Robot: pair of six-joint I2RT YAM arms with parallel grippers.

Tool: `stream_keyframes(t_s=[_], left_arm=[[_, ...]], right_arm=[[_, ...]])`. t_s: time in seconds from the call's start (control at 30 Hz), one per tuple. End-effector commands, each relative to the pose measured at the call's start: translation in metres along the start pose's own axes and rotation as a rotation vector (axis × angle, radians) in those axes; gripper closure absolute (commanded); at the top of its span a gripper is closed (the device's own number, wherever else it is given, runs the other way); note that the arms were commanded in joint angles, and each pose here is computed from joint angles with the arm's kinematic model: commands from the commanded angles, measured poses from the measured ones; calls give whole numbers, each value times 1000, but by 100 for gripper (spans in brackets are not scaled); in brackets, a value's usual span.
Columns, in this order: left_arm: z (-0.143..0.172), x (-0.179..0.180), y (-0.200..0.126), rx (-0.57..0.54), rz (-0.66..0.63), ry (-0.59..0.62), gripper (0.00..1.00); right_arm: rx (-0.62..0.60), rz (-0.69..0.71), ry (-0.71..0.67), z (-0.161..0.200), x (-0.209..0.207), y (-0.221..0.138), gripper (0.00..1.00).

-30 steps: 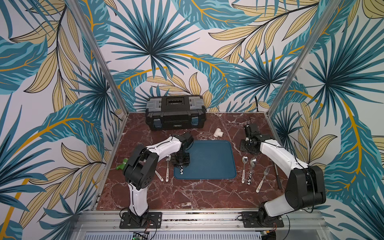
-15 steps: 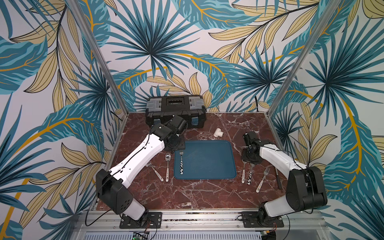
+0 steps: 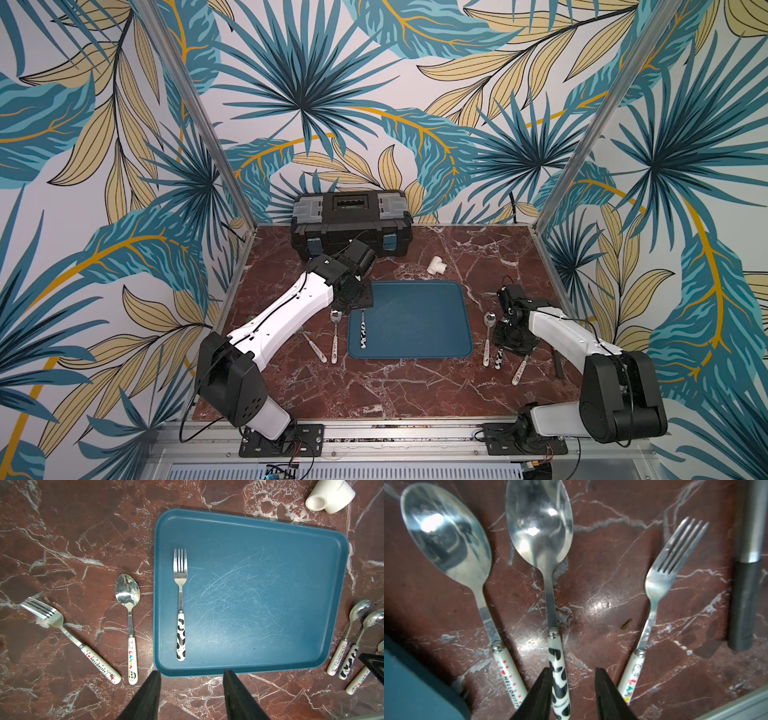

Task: Set the spoon and fork side by side
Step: Pick up the spoon from the center of the board.

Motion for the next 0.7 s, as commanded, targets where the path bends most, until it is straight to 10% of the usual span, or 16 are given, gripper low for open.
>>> stream_keyframes(t_s=[0.0,0.67], left_arm=[[2,-1,5,9,15,15,47],[9,1,13,43,8,21,48]], right_arm=[[28,-30,12,1,3,7,60],[98,-24,46,12,-1,26,83]])
Point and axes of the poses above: each gripper's point midway between its finger pads, its own y axis out along the fingers, its own x axis along the line the jaws close on, z = x × y, the point moved 10 cm from there along -y, back along the fingers, and after that the axes turned 11 degrees about y, right-handed, at the moved point
